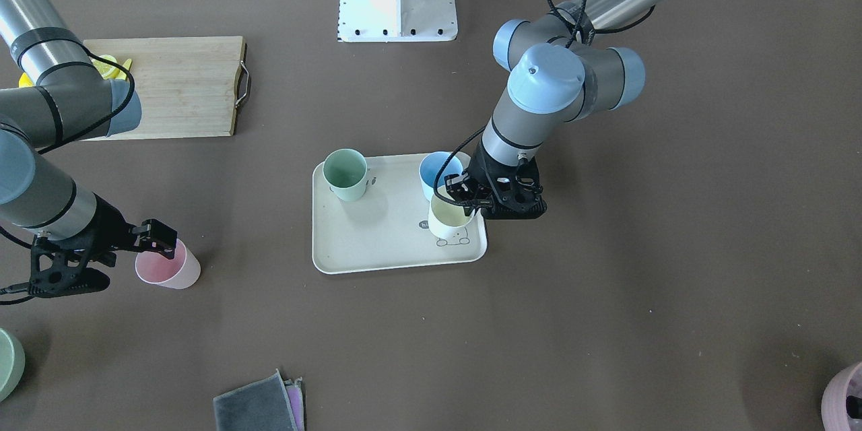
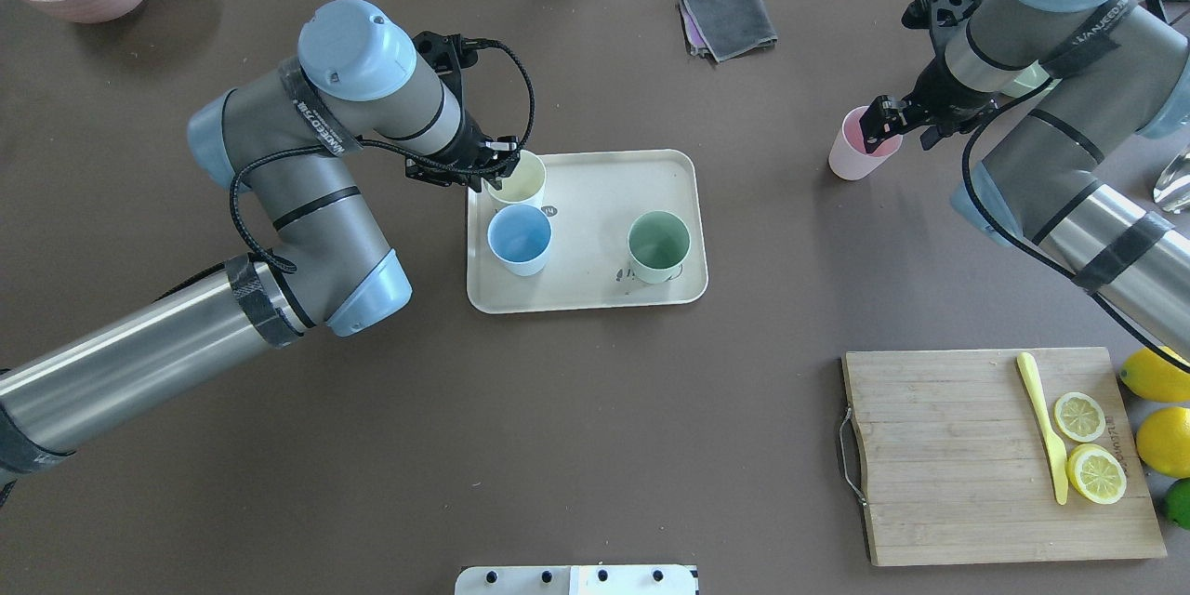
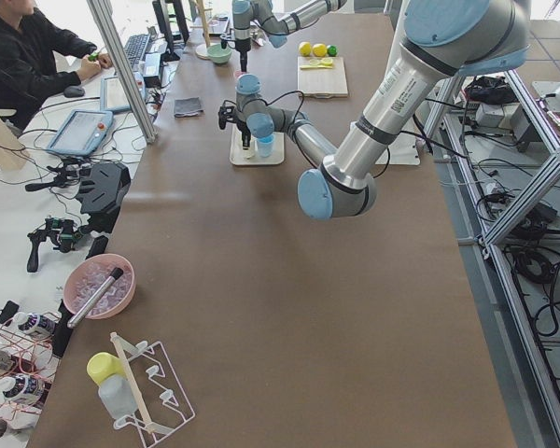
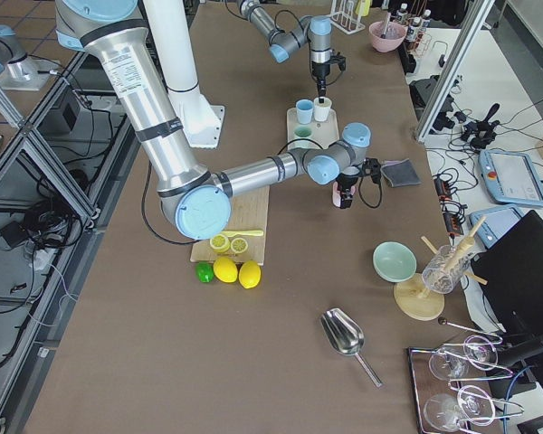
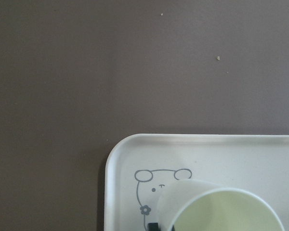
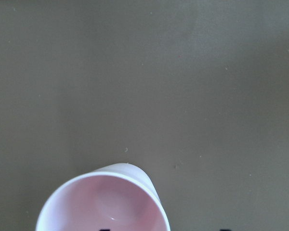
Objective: Place all cups on tray
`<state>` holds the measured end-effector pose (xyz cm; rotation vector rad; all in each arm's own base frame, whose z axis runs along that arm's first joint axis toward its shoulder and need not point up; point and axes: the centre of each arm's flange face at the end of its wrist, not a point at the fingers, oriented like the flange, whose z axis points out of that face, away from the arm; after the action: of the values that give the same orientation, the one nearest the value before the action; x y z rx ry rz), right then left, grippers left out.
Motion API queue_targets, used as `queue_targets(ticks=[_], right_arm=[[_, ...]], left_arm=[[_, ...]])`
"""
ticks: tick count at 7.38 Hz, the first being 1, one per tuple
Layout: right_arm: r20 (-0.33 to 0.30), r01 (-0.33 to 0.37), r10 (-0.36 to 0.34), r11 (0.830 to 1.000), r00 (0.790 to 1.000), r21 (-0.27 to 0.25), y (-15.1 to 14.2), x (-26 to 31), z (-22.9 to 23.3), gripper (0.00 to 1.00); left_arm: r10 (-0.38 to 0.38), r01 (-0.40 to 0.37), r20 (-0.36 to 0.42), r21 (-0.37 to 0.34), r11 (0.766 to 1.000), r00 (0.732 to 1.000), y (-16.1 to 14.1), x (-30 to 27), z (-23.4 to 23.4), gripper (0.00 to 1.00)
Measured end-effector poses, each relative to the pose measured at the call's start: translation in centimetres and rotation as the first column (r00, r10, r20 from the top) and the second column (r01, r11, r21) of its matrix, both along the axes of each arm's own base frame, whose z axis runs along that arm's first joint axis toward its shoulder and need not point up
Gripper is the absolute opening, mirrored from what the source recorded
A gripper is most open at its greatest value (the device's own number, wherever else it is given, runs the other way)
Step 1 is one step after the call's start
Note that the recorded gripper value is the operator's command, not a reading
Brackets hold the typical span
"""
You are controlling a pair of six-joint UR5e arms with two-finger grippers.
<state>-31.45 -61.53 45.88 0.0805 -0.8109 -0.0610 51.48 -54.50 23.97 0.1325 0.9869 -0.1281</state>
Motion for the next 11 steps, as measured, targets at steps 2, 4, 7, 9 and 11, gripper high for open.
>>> queue_targets(ticks=[2, 4, 7, 9, 11], right_arm=[[-0.005, 0.004, -0.004, 1.000, 1.000, 0.010, 0.1, -0.7, -0.3, 0.00], [0.007, 0.002, -0.002, 1.000, 1.000, 0.022, 0.0, -0.6, -1.4, 0.00], [0.088, -0.006, 0.005, 1.000, 0.996, 0.012, -1.0, 2.6, -5.9, 0.00], [0.106, -0.016, 0.017, 1.000, 0.994, -0.012, -1.4, 2.2, -10.6, 0.00], [0.106, -0.040, 0.043, 0.999, 0.993, -0.033, -0.6, -2.3, -14.9, 0.00]], left_arm=[[-0.023, 0.023, 0.010, 0.033, 0.999, 1.000, 1.0, 0.8, -0.3, 0.97], [-0.029, 0.029, 0.001, 0.046, 0.998, 1.000, 1.3, 0.5, -1.1, 0.97], [-0.042, 0.042, -0.007, 0.054, 0.998, 0.999, 0.2, -1.5, -1.4, 0.98], [0.000, -0.003, 0.022, 0.100, 0.995, 1.000, -1.6, -5.5, 1.4, 0.98], [0.060, -0.071, 0.067, 0.180, 0.981, 0.996, -3.0, -12.6, 6.1, 0.98]])
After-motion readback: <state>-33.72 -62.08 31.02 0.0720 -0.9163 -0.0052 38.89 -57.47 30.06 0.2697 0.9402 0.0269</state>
